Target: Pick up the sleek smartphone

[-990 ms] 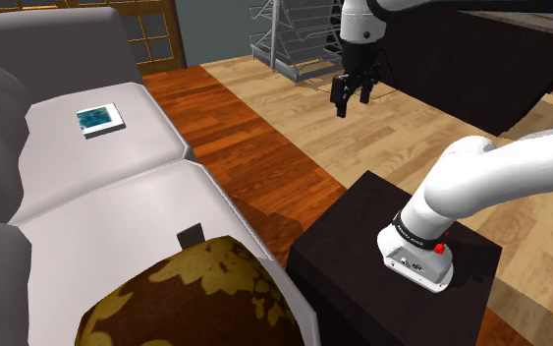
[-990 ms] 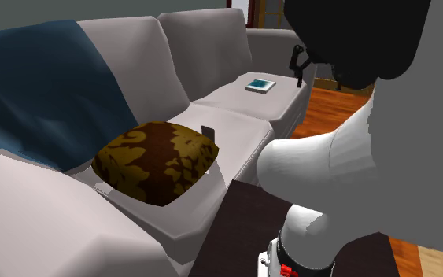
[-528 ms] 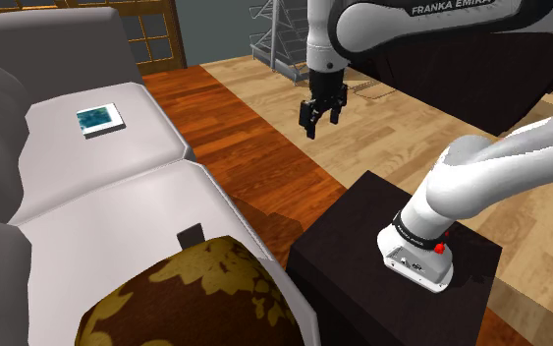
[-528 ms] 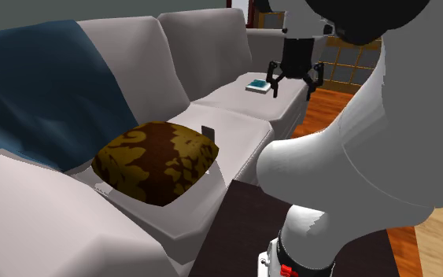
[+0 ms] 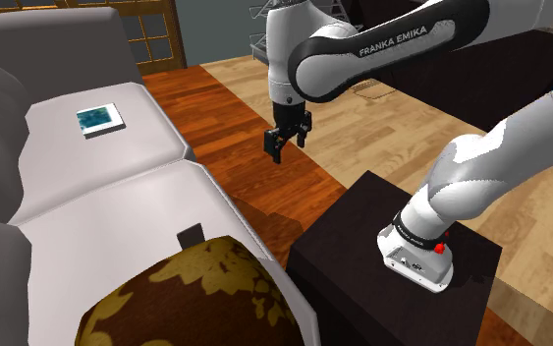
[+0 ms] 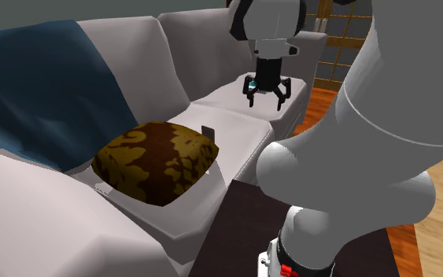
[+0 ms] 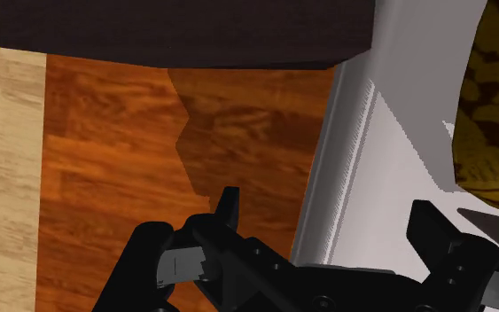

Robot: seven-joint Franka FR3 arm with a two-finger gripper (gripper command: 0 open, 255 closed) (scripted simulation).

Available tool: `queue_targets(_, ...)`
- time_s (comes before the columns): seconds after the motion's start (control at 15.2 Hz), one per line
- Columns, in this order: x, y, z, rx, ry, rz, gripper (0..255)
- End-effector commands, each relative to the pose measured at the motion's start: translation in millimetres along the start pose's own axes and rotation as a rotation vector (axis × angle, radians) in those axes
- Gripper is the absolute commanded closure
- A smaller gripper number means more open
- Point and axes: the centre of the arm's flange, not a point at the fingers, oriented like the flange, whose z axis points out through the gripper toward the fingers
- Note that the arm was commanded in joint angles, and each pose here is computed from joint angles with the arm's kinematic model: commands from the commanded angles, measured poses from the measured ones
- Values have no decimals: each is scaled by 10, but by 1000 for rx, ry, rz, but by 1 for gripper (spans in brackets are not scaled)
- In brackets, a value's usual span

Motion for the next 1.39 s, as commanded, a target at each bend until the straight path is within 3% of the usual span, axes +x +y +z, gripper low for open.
queue_targets(0.0, 87, -196, 98, 6, 9, -10, 0)
queue_targets(1.32, 971, -2270, 1267, 51, 83, -106, 0)
